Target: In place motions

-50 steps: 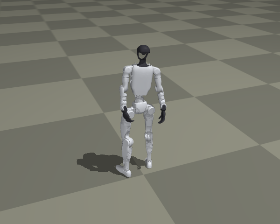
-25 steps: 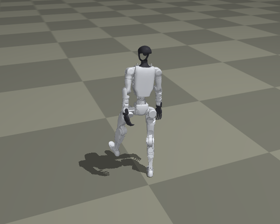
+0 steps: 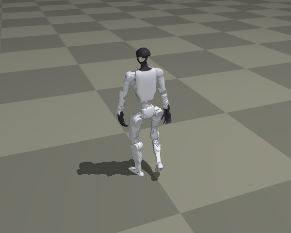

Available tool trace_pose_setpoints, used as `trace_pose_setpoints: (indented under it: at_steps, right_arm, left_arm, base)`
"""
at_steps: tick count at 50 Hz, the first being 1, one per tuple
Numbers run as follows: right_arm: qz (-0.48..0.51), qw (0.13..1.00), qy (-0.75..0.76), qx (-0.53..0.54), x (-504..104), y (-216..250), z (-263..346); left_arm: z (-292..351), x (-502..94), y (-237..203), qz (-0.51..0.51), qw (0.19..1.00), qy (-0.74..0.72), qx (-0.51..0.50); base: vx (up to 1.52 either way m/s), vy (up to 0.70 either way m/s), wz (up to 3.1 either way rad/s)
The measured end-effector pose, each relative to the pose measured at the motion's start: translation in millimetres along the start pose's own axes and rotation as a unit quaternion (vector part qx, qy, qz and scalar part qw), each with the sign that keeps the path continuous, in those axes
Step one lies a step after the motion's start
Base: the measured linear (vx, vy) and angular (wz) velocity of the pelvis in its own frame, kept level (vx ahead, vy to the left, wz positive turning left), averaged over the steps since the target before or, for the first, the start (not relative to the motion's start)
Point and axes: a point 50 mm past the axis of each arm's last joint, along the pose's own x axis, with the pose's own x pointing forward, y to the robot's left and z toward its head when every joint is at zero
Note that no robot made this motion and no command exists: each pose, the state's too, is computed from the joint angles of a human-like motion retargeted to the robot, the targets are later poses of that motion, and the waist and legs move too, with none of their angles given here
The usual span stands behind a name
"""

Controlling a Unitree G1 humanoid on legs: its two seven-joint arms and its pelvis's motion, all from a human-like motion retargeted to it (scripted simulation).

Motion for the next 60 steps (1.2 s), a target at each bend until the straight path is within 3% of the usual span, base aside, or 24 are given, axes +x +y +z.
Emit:
trace_pose_setpoints:
  at_steps: [5,10,18,25,35,43,50,55,60]
  right_arm:
    - [-0.005,0.997,-0.072,-0.028,-5.9,-8.0,36.9]
    - [-0.032,0.991,-0.115,-0.055,-11.3,-13.2,58.7]
    - [-0.036,0.994,-0.078,-0.064,-5.7,-6.7,44.3]
    - [-0.011,1.000,-0.010,-0.013,3.4,12.3,10.6]
    - [-0.065,0.992,-0.029,-0.104,-6.6,-13.0,37.0]
    - [-0.059,0.994,-0.056,-0.071,-8.7,-17.8,40.7]
    - [-0.079,0.992,-0.096,-0.003,-11.2,-20.9,51.5]
    - [-0.090,0.994,-0.063,0.020,-4.9,-15.2,26.6]
    - [-0.088,0.995,0.001,0.040,-0.8,-7.9,-3.8]
  left_arm:
    - [77.6,-14.3,-16.5,-0.006,0.988,-0.083,0.126]
    - [111.6,-20.4,-47.5,-0.052,0.966,-0.141,0.209]
    - [58.8,-1.5,-37.7,-0.025,0.953,-0.041,0.300]
    - [-61.0,4.1,-11.9,-0.034,0.958,0.186,0.215]
    - [-124.2,6.9,-33.5,-0.076,0.980,0.182,0.002]
    - [-183.2,-4.4,-45.9,-0.081,0.959,0.264,-0.069]
    - [-143.3,12.2,-65.2,-0.054,0.975,0.180,-0.116]
    - [-113.8,15.9,-53.9,-0.007,0.986,0.150,-0.069]
    - [-76.2,16.4,-46.9,-0.036,0.991,0.128,0.024]
  base:
    - [0.55,0.02,1.13]
    - [0.76,-0.08,1.10]
    - [0.90,-0.18,0.39]
    - [0.87,-0.23,0.35]
    - [0.56,-0.09,-0.44]
    - [0.70,0.04,-0.16]
    - [0.54,-0.01,-0.76]
    - [0.59,-0.08,1.61]
    - [0.57,-0.18,0.93]
